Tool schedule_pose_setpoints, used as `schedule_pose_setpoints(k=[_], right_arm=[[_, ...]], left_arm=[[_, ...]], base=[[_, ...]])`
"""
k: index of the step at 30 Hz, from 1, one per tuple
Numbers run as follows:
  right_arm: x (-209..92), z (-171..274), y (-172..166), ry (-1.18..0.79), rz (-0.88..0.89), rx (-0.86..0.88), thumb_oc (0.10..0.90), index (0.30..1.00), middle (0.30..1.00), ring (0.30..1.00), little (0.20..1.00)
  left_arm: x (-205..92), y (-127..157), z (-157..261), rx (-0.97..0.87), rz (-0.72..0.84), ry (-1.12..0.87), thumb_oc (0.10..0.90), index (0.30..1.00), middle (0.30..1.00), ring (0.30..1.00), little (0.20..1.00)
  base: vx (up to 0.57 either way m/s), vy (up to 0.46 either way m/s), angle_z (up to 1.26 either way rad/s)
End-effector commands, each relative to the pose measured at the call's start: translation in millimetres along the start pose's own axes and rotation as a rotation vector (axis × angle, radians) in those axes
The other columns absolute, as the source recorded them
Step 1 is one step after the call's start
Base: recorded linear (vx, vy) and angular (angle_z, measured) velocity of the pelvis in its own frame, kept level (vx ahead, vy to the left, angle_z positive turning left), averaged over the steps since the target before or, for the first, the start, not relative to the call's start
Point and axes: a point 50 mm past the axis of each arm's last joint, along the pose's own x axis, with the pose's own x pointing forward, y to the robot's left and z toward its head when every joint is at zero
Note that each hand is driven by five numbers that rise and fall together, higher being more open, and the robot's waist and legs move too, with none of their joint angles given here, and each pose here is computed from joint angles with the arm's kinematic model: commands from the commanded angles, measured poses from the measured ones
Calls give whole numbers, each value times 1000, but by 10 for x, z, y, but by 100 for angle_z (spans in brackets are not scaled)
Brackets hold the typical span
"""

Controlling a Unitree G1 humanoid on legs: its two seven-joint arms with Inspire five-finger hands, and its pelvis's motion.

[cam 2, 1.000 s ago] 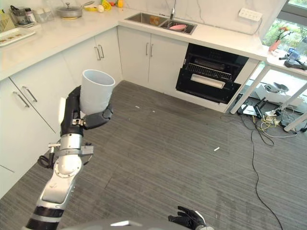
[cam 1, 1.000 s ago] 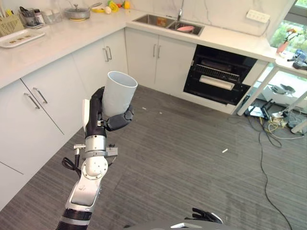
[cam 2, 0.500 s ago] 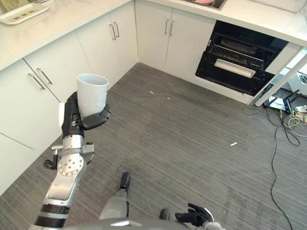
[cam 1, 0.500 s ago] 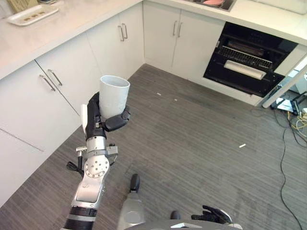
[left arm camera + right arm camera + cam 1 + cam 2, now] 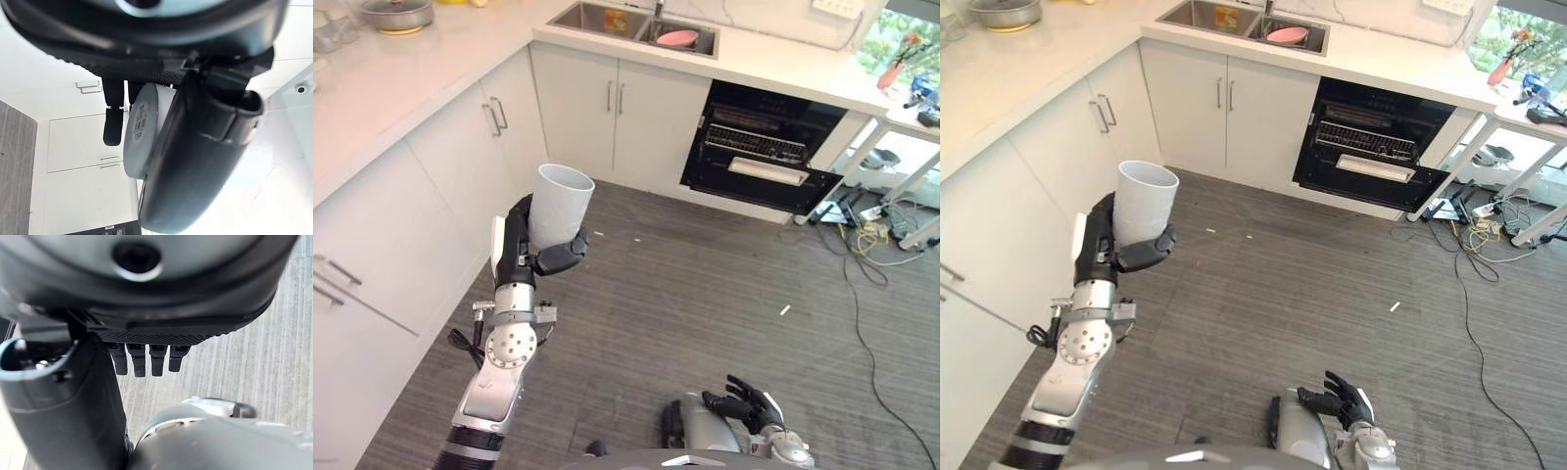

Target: Place the dishes in the dishwasher.

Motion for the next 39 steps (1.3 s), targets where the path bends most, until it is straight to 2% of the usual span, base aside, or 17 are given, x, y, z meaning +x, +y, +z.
schedule_pose_setpoints(k=[1,8,13,15,22,31,36,38,39], right_arm=[[-71,-226,-204,102,-116,-64,800,900,900,900,900],[-79,-165,-232,31,-161,-6,800,900,900,900,900],[-160,-371,-363,122,-179,11,800,900,900,900,900],[-212,-459,-479,160,-182,70,800,900,900,900,900],[-91,-117,-559,55,-183,29,800,900,900,900,900],[-87,5,-589,-27,-172,25,800,900,900,900,900],[-52,280,-496,-174,-180,114,800,900,900,900,900],[-48,303,-460,-183,-157,109,800,900,900,900,900],[-25,420,-363,-214,-109,40,800,900,900,900,900]], left_arm=[[145,-15,635,-82,-38,-344,400,300,300,300,300],[157,-52,611,-72,-42,-337,400,300,300,300,300],[156,-132,646,-127,-49,-350,400,300,300,300,300],[153,-139,643,-144,-66,-347,400,300,300,300,300],[142,-107,629,-127,-85,-337,400,300,300,300,300],[58,-2,558,-119,-49,-302,400,300,300,300,300],[93,-6,597,-70,-90,-327,400,300,300,300,300],[103,2,593,-35,-113,-333,400,300,300,300,300],[149,28,594,19,-143,-340,400,300,300,300,300]], base=[[474,-54,6],[417,-34,16],[423,-98,10],[410,-194,37],[305,-64,-29],[443,278,-106],[131,333,-81],[53,226,-81],[20,335,-84]])
